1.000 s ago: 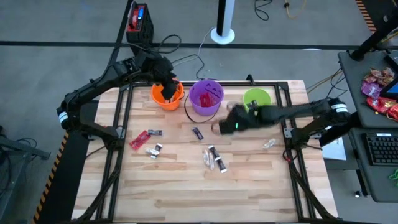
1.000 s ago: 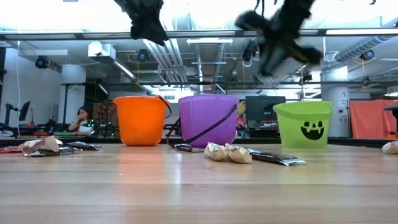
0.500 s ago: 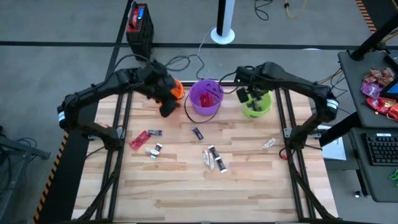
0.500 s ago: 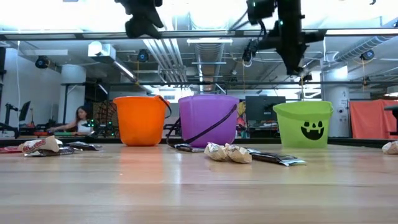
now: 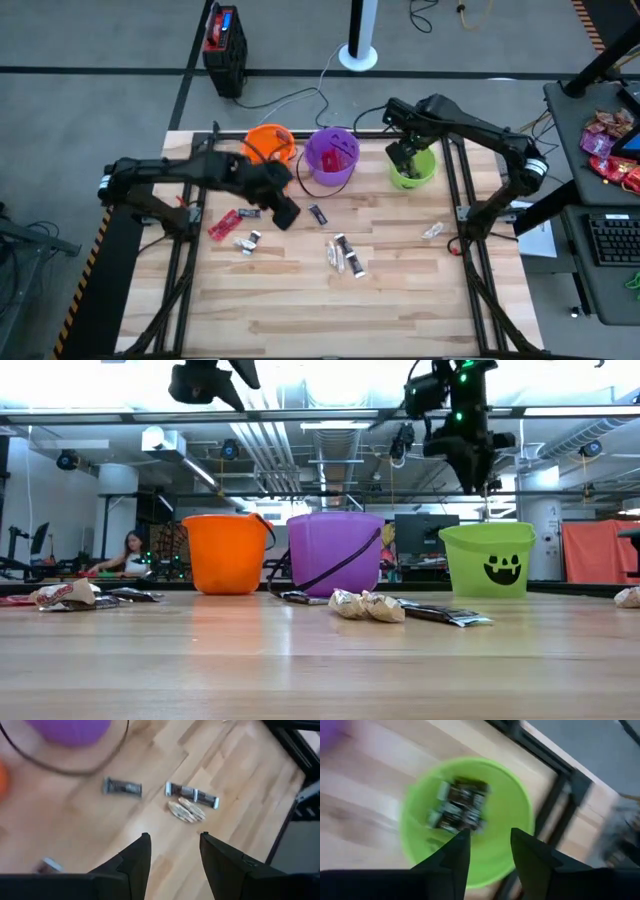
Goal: Sort candy by brand, put in halloween buckets
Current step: Put the white chocolate bar into the orange bucket
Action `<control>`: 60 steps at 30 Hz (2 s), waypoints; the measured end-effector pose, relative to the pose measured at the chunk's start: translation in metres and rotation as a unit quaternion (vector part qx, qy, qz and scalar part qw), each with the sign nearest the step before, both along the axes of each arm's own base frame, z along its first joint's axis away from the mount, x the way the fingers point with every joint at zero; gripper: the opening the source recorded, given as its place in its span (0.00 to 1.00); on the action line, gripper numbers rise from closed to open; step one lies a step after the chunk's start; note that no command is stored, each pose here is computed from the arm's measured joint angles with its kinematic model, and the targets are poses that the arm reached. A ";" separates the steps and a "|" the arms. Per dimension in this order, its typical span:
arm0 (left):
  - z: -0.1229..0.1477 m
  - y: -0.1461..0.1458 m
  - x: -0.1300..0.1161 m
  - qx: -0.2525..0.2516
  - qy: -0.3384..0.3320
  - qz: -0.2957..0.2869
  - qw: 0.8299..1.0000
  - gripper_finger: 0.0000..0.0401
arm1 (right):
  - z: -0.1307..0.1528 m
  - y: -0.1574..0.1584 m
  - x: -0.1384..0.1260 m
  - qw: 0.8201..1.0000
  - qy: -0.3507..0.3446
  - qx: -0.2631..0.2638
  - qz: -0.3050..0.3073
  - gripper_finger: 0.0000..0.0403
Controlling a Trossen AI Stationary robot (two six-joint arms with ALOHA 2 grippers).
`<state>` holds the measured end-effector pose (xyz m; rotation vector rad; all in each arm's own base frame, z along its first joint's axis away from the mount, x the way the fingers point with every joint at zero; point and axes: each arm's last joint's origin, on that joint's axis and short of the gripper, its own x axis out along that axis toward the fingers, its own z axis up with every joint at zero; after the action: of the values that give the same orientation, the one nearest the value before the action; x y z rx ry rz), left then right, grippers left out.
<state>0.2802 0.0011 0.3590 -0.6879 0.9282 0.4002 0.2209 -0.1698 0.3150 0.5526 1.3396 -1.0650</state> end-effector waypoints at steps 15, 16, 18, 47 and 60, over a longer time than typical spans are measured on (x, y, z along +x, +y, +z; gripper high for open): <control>-0.139 -0.051 0.104 -0.051 0.029 0.124 0.991 0.38 | 0.030 0.013 0.002 0.985 -0.134 -0.035 0.100 0.37; -0.149 -0.051 0.107 -0.053 0.041 0.122 0.990 0.38 | 0.029 0.013 0.002 0.985 -0.133 -0.033 0.103 0.37; -0.166 -0.052 0.113 -0.051 0.057 0.123 0.989 0.38 | 0.027 0.015 0.002 0.985 -0.131 -0.025 0.108 0.37; -0.212 -0.053 0.134 -0.013 0.077 0.090 0.993 0.02 | -0.004 0.022 0.003 0.986 -0.114 0.016 0.120 0.37; -0.057 -0.013 0.050 0.069 0.004 0.080 0.994 0.00 | -0.003 0.021 0.006 0.984 -0.131 0.014 0.120 0.37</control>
<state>0.3303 -0.0122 0.3025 -0.6356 0.8473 0.6045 0.2269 -0.1487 0.3116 0.5173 1.1569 -0.7501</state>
